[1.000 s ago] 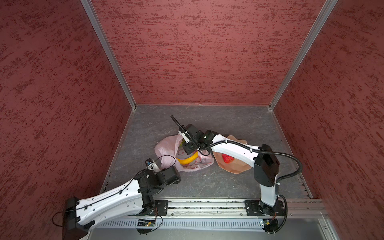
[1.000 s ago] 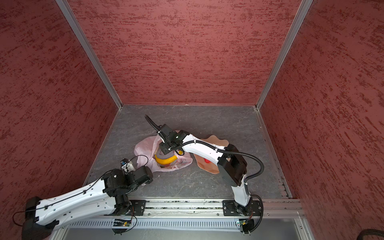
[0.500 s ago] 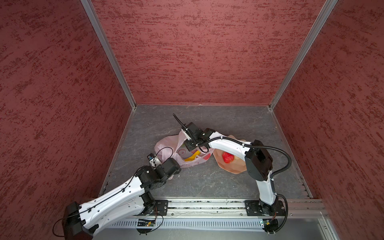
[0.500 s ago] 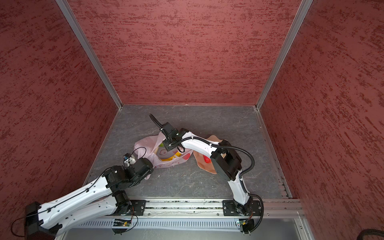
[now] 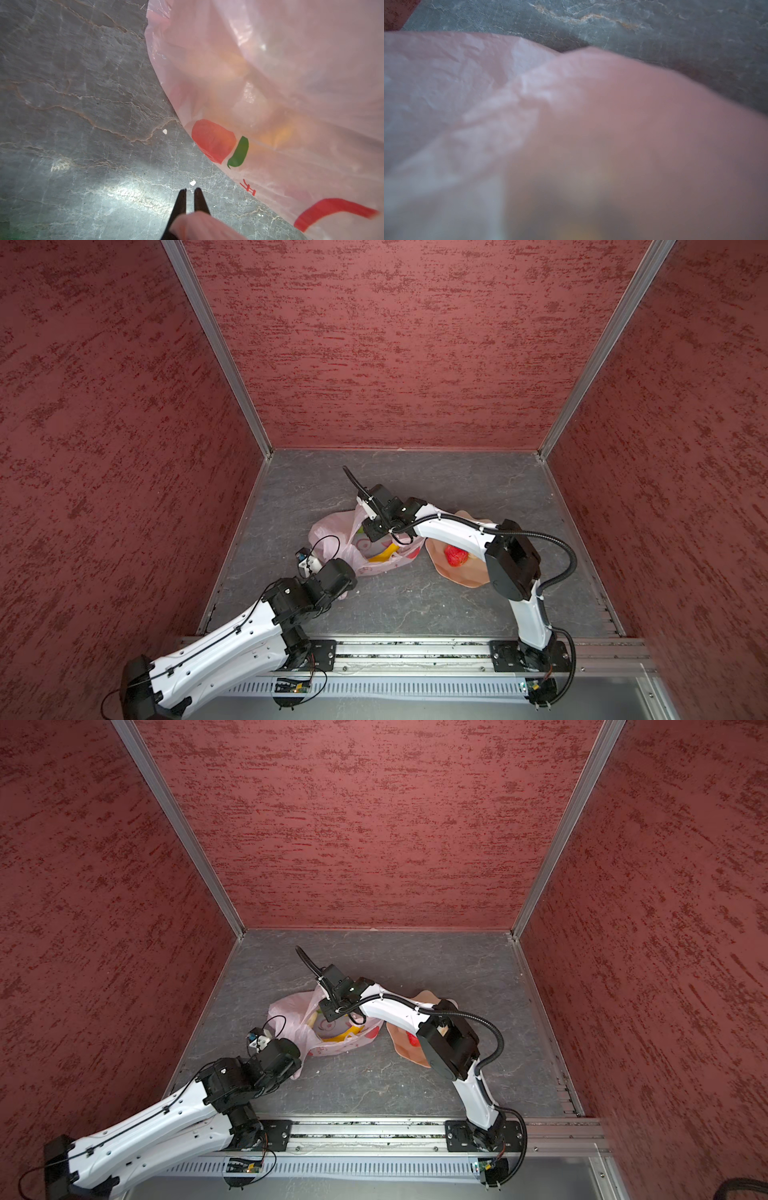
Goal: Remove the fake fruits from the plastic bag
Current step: 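Lower the right gripper into the bag toward the yellow lemon, then close the right gripper on the yellow lemon inside the bag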
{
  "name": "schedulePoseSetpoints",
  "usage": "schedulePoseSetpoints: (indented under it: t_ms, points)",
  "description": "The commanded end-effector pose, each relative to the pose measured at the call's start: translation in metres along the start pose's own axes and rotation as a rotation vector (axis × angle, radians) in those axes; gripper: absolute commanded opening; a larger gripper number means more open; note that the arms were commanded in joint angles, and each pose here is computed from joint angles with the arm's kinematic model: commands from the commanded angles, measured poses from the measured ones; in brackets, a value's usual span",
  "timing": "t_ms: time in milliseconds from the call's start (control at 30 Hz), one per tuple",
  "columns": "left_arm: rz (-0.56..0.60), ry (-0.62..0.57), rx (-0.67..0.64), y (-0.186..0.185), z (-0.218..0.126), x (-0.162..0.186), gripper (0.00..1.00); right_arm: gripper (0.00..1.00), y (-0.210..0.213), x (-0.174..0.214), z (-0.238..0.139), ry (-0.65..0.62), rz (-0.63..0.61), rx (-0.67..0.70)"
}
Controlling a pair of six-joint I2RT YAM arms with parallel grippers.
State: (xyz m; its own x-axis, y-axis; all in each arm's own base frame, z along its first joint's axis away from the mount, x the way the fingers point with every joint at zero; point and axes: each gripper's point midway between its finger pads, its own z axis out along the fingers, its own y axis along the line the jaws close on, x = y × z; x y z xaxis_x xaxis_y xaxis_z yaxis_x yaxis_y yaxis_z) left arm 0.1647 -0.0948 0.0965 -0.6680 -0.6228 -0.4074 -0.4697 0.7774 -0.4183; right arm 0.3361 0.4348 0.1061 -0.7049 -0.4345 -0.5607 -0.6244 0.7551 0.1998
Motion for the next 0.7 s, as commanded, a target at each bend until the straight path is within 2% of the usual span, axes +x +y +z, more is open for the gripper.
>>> schedulePoseSetpoints:
  t_ms: [0,300,433,667]
  points:
    - [0.017,0.014,0.025,0.002,0.003,0.006,0.11,0.4,0.009,-0.023,0.005,-0.079,-0.001,-0.03]
    - [0.016,0.044,-0.006,0.024,0.012,0.019,0.11,0.52,-0.006,-0.04,0.006,-0.154,-0.006,0.062]
    - [0.021,0.038,-0.001,0.023,0.013,0.018,0.11,0.59,-0.015,-0.041,0.006,-0.161,-0.001,0.103]
    - [0.036,0.046,0.023,0.014,0.018,0.021,0.11,0.66,-0.034,-0.037,0.01,-0.137,0.015,0.175]
